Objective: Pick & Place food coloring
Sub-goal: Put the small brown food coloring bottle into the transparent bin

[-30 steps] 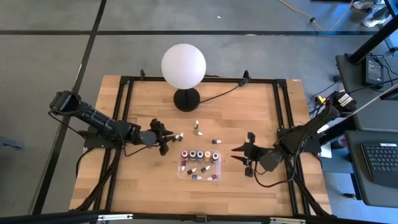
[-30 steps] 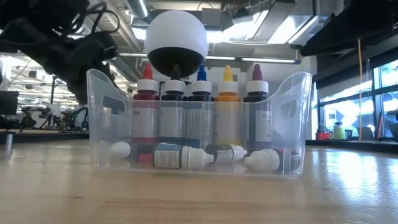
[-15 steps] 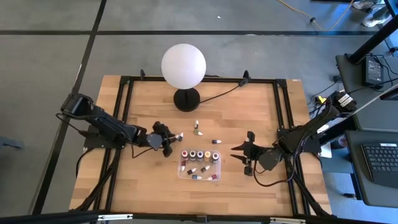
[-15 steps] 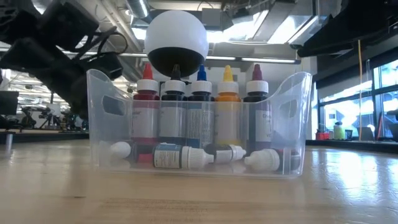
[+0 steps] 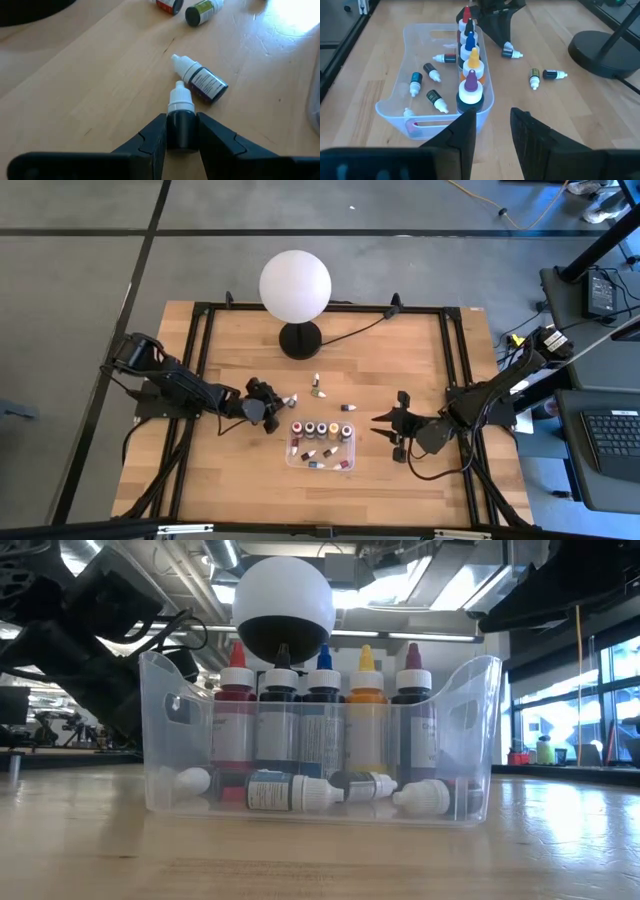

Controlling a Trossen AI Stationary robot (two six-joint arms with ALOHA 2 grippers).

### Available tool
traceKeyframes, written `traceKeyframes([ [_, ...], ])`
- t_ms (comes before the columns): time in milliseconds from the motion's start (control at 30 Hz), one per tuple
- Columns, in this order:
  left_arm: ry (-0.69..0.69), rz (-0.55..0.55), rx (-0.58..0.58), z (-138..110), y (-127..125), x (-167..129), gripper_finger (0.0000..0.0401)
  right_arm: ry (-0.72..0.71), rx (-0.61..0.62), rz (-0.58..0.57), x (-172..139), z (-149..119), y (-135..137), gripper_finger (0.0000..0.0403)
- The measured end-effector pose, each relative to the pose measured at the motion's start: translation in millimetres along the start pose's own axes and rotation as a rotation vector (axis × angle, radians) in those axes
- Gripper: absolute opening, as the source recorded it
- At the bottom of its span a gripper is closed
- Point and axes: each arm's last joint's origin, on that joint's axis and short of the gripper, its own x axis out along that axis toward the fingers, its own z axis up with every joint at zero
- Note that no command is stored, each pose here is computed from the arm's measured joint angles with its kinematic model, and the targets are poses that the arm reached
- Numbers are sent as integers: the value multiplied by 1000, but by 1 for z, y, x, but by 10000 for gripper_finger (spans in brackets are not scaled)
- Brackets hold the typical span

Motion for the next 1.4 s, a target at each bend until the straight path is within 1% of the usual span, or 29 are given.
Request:
traceKeyframes([
  [367,7,4,2,-1,1,0,101,2,1,0,0,0,0,124],
  [467,16,-11,24,-1,0,0,95,3,1,0,0,0,0,124],
  [667,24,-27,23,-1,0,0,80,5,-2,-1,0,0,0,124],
  [867,26,-32,23,0,-1,-1,82,28,-16,-11,0,-3,-1,124],
  [967,35,-62,45,2,-1,-4,79,29,-16,-11,0,-3,-1,124],
  [1167,-74,-120,69,22,-4,-20,75,29,-17,-12,0,-3,-1,124],
  [1300,-165,-162,98,38,-4,-37,76,29,-17,-13,0,-3,-2,124],
  [1400,-236,-169,132,49,-1,-51,73,29,-17,-13,0,-3,-1,124],
])
